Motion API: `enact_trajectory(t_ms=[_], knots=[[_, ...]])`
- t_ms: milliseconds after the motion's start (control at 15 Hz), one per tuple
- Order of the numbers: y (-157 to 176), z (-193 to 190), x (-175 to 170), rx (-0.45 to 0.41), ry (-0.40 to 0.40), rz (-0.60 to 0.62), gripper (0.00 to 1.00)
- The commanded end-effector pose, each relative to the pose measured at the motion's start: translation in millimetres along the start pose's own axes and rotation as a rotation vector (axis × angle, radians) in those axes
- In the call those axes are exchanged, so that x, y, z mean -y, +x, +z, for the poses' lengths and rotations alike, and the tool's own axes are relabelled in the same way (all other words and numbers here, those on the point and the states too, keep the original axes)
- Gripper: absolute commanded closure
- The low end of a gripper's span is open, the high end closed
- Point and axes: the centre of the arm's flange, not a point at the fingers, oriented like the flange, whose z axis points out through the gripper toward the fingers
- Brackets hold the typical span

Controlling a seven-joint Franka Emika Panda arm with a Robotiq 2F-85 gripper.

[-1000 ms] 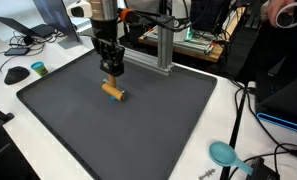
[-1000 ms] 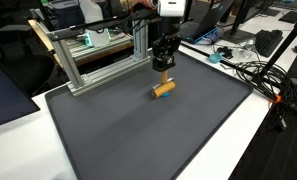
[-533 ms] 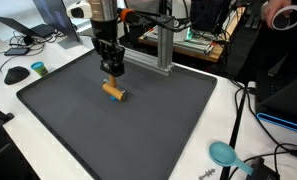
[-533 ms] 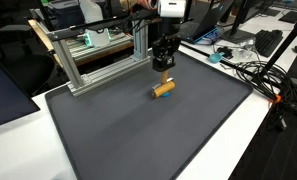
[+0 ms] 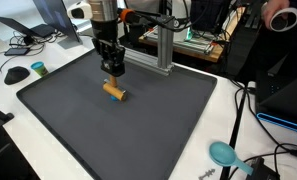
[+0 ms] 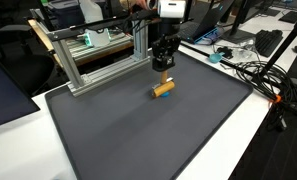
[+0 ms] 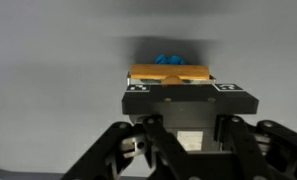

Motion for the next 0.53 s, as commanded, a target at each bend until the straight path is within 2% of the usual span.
enact_trajectory(t_ms=[0, 467], knots=[[-17.7, 61.8, 10.4, 0.146, 0.027, -0.009, 0.78], [-21.8, 64.8, 10.2, 0.155, 0.025, -0.015, 0.78]])
